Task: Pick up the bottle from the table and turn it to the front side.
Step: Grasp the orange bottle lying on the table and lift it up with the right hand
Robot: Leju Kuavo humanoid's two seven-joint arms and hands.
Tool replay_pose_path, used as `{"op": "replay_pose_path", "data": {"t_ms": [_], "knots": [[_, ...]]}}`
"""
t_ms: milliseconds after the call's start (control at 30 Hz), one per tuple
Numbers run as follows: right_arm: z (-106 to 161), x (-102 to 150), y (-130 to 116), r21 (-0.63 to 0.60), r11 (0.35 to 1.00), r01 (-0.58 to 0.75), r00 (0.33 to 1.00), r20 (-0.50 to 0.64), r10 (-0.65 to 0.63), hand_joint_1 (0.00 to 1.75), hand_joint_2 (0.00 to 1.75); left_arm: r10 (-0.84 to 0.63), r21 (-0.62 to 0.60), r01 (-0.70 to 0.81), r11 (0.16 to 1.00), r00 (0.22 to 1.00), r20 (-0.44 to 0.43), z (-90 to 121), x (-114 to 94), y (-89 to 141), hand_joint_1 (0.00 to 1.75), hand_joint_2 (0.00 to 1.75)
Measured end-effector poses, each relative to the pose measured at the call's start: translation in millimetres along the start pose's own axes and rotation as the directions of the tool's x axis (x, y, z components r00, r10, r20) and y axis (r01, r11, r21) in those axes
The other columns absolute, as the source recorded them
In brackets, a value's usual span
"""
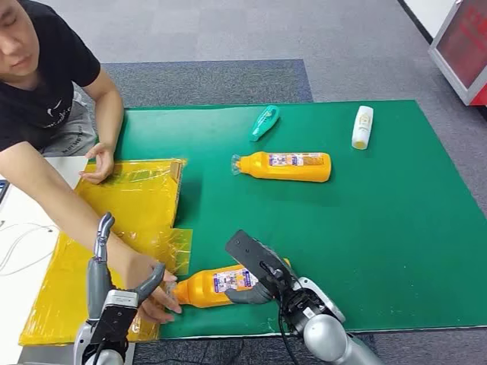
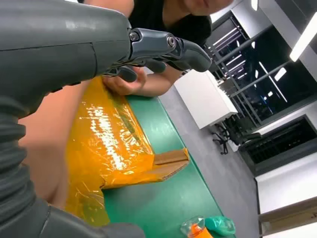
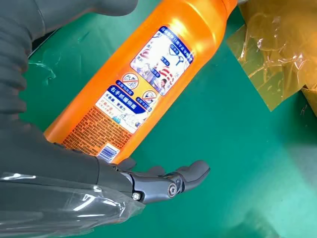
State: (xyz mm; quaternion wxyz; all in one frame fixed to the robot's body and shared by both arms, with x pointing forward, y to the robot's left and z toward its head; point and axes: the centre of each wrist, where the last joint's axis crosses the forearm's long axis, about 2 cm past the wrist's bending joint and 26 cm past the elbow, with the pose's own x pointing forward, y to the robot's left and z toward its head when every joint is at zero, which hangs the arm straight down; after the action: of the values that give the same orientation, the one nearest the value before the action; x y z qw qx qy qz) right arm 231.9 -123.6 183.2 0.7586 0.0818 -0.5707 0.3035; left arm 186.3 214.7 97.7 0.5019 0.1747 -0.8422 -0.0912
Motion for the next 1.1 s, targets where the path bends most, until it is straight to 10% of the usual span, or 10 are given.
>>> {"op": "replay_pose_path", "data": {"t_ms": [1100], "knots": [[11,-32,-5,-0.116,0.911,-0.396,0.918,-0.064,0.391,0.0,1.75,-0.016,-0.015,0.016,1.0,1.0,0.001,0,2,5,0.0,1.75]]}}
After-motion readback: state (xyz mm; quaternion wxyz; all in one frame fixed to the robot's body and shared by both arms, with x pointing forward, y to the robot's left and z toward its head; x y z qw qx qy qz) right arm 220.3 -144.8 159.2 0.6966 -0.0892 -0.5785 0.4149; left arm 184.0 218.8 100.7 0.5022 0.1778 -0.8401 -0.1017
